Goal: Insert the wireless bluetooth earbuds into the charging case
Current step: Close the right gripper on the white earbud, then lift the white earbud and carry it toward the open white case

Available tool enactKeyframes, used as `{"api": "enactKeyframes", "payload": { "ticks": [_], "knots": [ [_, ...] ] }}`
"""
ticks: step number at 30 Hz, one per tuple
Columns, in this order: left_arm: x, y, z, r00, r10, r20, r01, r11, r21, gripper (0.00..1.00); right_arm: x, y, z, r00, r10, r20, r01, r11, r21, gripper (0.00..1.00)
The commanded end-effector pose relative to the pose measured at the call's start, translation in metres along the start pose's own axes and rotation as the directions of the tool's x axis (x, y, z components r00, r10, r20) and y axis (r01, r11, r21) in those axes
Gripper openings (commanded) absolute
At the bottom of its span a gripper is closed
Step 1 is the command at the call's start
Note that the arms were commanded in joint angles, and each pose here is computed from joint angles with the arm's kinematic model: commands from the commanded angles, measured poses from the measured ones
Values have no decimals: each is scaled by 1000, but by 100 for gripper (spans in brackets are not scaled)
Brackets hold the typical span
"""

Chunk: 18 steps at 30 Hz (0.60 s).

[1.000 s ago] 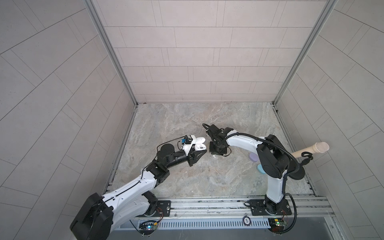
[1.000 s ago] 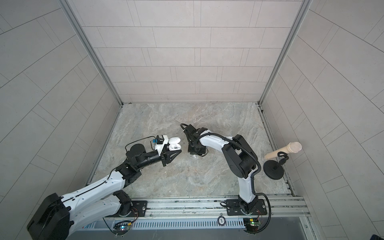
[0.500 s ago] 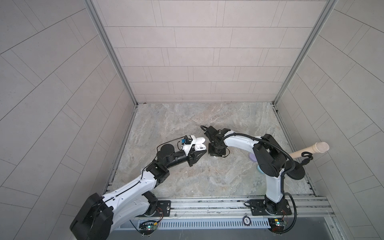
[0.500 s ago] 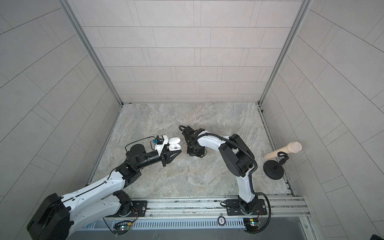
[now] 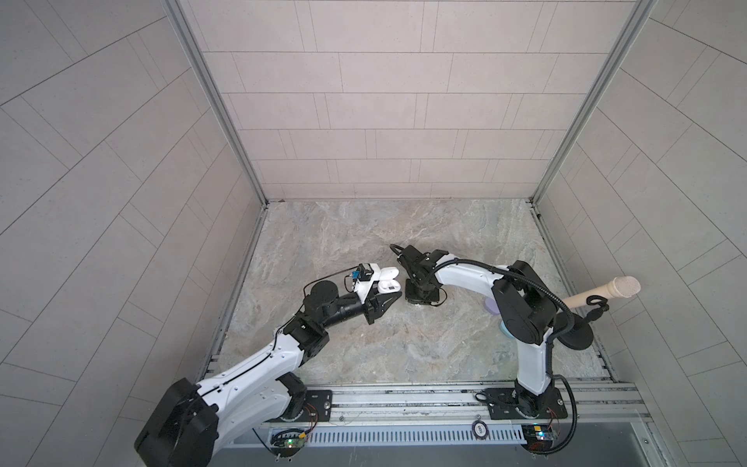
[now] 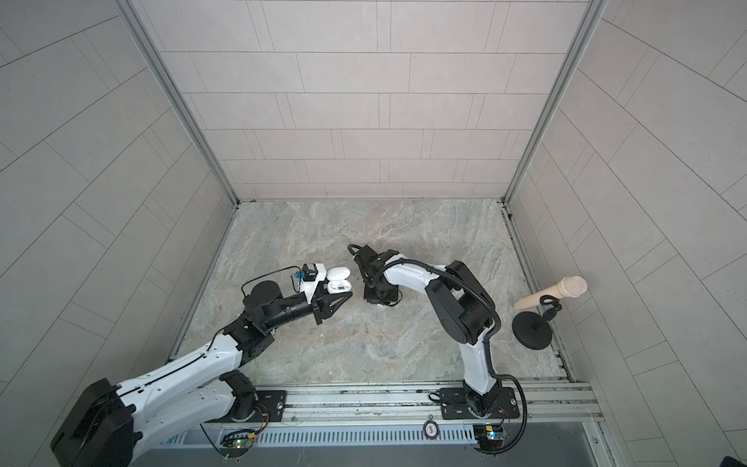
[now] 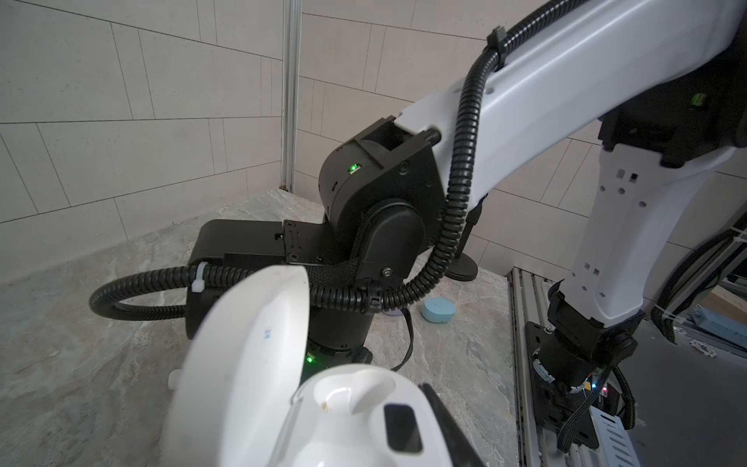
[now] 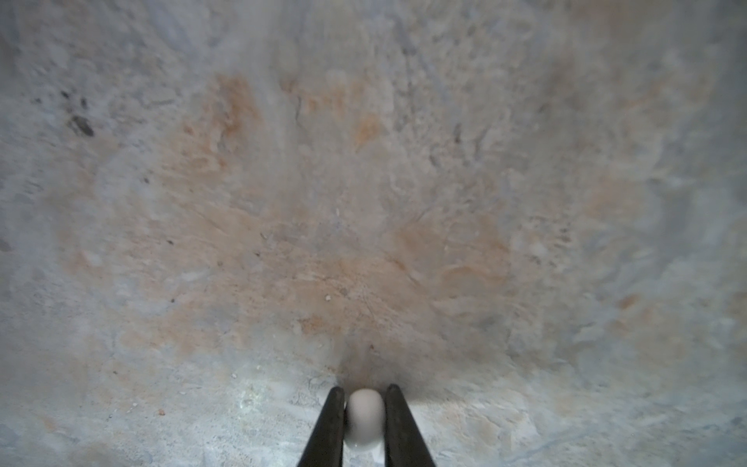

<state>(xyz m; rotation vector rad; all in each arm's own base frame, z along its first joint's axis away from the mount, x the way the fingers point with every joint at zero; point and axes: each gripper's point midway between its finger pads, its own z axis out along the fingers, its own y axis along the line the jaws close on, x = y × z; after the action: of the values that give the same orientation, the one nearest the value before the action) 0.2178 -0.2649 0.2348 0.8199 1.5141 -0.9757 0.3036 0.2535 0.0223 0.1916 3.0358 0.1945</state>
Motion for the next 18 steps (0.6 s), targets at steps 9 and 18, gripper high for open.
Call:
{"api": "enactKeyframes", "payload": {
  "ticks": [9, 18],
  "knots": [
    [-5, -1, -2, 1000, 3, 29, -3, 1000, 8, 11, -1, -17, -32, 997, -19, 75, 24, 998, -61, 15],
    [-7, -3, 8, 1000, -13, 27, 12, 999, 50, 12, 3, -26, -83, 989, -27, 148, 58, 976, -209, 11]
  ]
}}
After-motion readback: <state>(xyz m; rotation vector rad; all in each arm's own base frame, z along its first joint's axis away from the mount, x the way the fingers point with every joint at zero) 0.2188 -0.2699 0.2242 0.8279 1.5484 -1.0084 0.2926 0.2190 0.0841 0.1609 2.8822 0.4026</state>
